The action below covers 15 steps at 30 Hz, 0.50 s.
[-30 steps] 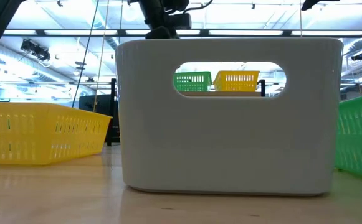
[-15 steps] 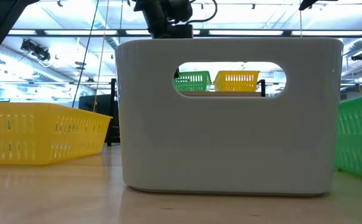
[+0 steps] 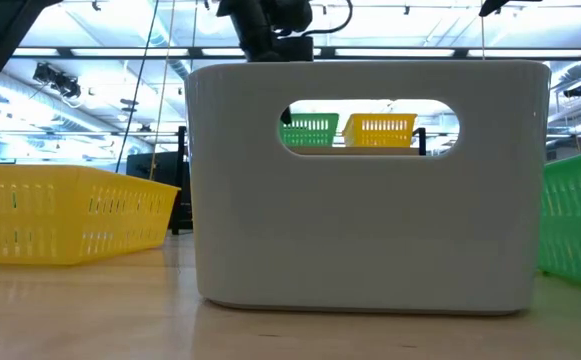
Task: Stack baskets on shelf by color
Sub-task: Put the middle green bin on the shelf
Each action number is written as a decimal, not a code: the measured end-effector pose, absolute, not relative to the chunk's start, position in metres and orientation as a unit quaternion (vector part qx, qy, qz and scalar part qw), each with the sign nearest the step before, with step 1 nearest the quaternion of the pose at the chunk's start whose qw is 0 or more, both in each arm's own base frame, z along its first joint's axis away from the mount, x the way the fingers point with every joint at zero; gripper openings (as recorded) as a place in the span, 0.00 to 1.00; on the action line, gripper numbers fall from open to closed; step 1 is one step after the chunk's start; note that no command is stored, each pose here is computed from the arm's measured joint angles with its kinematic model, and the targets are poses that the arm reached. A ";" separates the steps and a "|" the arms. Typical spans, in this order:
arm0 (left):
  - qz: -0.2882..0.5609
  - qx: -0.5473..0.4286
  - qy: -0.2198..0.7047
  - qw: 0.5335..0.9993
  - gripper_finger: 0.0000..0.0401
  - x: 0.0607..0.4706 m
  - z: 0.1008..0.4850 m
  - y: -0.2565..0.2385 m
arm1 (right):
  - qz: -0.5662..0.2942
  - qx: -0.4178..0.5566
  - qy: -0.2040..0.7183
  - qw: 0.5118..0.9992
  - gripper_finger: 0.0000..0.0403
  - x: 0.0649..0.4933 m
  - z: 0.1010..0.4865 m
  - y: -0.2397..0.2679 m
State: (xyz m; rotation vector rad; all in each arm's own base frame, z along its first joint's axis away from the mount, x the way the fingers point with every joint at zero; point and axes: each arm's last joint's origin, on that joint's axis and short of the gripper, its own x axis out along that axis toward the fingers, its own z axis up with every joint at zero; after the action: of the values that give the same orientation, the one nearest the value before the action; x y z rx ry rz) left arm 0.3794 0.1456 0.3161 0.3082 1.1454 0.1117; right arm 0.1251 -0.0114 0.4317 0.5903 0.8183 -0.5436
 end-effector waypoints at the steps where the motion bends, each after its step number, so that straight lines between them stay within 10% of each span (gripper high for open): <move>1: 0.052 0.146 0.538 0.828 0.13 0.380 0.316 0.144 | -0.257 0.279 0.387 0.840 0.50 0.125 0.432 -0.011; 15: 0.072 0.168 0.526 0.831 0.10 0.387 0.318 0.137 | -0.259 0.284 0.386 0.839 0.50 0.125 0.432 -0.011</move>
State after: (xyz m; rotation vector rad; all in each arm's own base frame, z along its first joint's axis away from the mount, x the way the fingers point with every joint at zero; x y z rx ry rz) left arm 0.3867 0.1368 0.3185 0.3556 1.1155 0.1537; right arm 0.1252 -0.0113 0.4317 0.5999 0.8154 -0.5473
